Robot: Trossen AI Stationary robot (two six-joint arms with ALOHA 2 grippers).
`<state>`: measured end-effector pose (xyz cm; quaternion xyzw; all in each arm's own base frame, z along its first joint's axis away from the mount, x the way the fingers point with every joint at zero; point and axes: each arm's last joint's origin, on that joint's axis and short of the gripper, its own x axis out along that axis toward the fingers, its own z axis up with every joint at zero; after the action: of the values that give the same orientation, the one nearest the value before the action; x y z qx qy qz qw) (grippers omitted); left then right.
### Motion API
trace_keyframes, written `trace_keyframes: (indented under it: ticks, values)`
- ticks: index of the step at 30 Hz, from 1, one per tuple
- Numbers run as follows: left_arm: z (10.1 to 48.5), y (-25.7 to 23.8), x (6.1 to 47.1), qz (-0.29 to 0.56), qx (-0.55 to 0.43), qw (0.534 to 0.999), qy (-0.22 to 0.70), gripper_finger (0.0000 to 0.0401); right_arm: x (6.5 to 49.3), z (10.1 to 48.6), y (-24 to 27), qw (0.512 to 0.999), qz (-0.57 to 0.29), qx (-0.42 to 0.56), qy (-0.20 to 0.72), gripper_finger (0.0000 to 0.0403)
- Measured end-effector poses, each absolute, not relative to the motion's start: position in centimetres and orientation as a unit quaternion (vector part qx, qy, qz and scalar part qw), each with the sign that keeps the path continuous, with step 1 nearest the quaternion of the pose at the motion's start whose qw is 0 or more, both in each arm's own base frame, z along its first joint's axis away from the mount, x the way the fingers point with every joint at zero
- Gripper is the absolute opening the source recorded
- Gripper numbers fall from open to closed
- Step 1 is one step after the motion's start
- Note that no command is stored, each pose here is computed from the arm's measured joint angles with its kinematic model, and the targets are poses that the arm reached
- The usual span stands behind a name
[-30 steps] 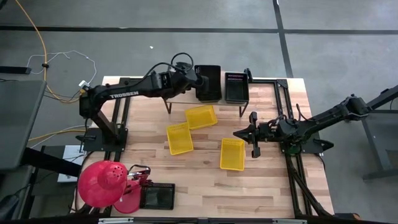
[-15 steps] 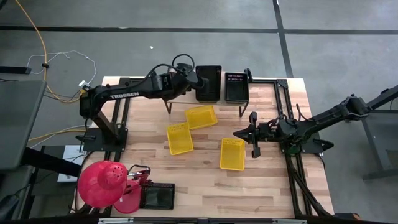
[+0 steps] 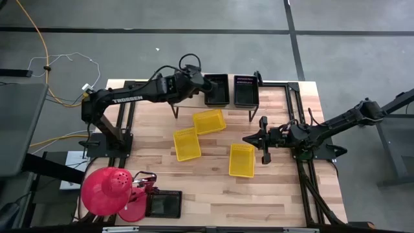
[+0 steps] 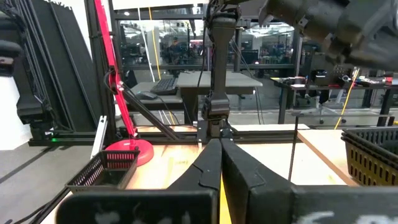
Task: Stack baskets on shelf by color
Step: Stack the black bin on the black bin on the shelf
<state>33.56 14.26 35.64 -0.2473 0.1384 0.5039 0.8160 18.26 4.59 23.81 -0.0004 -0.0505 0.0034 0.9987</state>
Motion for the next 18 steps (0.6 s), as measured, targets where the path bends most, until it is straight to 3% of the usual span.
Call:
trace_keyframes:
  ticks: [11,18]
  values:
    - [38.9,10.7,31.4,0.425,-0.108,0.877,0.197,0.0160,18.3,23.9,4.6,0.999,0.003,0.001,-0.054,0.0000]
    - [35.8,6.6,30.2,0.384,-0.018,0.895,0.227,0.0160,18.3,23.9,4.6,0.999,0.003,0.001,-0.054,0.0000]
